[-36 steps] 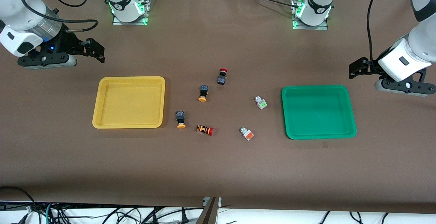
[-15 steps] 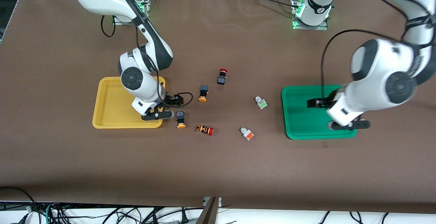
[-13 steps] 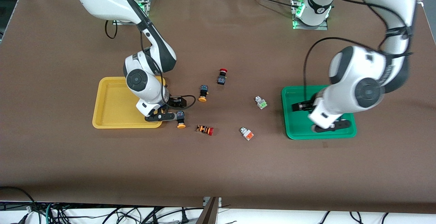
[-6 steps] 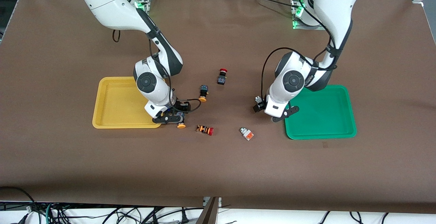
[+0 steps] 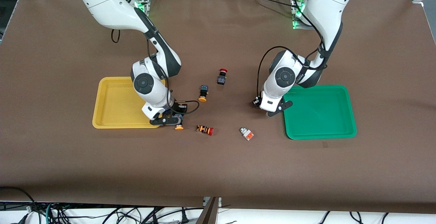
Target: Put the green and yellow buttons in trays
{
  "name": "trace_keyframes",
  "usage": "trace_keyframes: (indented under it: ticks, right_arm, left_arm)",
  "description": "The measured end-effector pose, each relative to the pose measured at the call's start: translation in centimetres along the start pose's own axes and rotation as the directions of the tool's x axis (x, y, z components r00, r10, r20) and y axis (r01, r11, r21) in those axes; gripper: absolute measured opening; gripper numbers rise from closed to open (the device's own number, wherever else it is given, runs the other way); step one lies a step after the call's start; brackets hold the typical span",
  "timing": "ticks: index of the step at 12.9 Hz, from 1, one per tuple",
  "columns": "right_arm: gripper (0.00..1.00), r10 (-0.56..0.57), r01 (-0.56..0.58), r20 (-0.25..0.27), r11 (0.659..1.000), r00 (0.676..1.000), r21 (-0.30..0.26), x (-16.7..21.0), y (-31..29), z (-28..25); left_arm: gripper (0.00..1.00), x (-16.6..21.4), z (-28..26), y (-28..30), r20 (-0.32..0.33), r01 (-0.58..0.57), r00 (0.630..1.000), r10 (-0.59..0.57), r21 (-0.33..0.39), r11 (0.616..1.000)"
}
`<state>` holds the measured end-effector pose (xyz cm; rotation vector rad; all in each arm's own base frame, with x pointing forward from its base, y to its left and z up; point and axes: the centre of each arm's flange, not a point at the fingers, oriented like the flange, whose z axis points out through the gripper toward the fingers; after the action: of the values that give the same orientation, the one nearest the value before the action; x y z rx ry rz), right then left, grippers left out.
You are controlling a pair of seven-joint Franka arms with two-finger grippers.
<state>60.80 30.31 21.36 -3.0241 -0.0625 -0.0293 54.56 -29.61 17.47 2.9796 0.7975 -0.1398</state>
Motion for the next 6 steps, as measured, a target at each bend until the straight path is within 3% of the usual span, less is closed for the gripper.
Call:
trace_keyframes:
  ticks: [3, 6]
  right_arm:
    - [0.40, -0.048, 0.050, 0.070, 0.998, 0.996, -0.041, 1.2, 3.9, -6.1]
    - [0.40, -0.088, 0.100, 0.121, 0.991, 0.989, -0.092, 0.3, 12.1, -8.7]
  left_arm:
    - [0.41, 1.1, -1.7, 0.5, -0.009, 0.019, 1.000, -0.019, -0.005, 1.000]
    - [0.41, 3.9, -8.3, 1.1, -0.001, -0.021, 1.000, 0.021, 0.135, 0.991]
